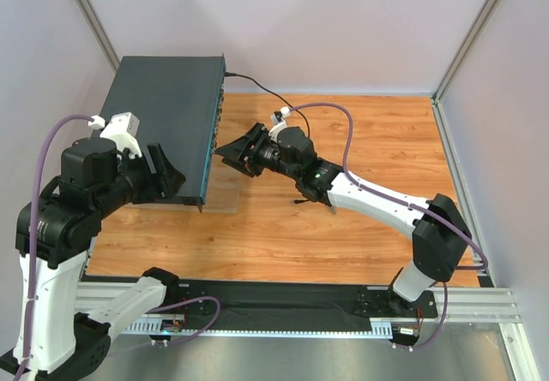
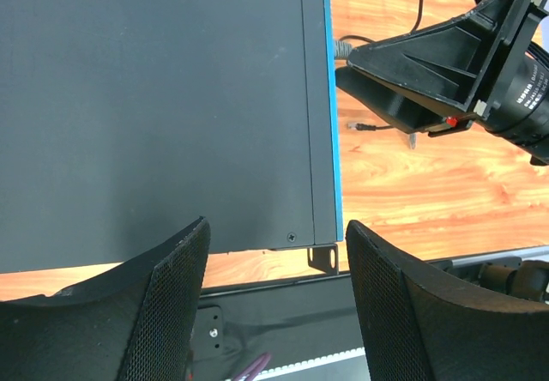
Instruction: Pull the plug from the switch port
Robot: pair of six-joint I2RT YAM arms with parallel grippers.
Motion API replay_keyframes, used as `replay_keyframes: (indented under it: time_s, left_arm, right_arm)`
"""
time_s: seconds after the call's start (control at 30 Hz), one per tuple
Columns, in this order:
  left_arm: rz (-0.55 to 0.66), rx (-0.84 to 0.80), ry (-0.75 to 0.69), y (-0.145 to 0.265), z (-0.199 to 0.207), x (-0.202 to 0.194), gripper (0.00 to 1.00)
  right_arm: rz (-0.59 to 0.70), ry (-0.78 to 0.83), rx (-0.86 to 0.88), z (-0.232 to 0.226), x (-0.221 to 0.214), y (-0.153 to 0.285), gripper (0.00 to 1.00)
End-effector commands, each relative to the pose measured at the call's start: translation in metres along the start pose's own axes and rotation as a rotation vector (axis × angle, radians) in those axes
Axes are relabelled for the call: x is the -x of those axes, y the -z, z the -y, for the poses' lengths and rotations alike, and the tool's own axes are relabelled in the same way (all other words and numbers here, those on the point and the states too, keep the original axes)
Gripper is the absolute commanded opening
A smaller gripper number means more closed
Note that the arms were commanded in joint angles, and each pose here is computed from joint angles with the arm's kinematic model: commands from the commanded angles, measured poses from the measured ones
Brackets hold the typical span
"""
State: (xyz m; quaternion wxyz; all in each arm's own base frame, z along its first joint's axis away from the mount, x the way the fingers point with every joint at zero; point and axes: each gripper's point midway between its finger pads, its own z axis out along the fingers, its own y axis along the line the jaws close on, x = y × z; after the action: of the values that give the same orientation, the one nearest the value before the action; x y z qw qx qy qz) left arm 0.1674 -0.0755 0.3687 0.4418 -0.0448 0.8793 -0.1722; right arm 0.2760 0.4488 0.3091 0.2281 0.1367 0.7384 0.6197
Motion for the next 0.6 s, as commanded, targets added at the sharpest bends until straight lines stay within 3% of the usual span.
replay_keyframes:
  time_s: [0.0,0.57]
  left_arm:
    - [-0.001,-0.013,-0.007,0.001,0.001,-0.001,0.72]
    - [0.009,-0.021,-0.001,0.007,0.001,-0.004,0.71]
  right_arm:
    - [0.043,-0.016,0.076,-0.026,0.008,-0.006,0.48]
    - [0.078,-0.038,0.146,-0.040,0.017,-0.021,0.37]
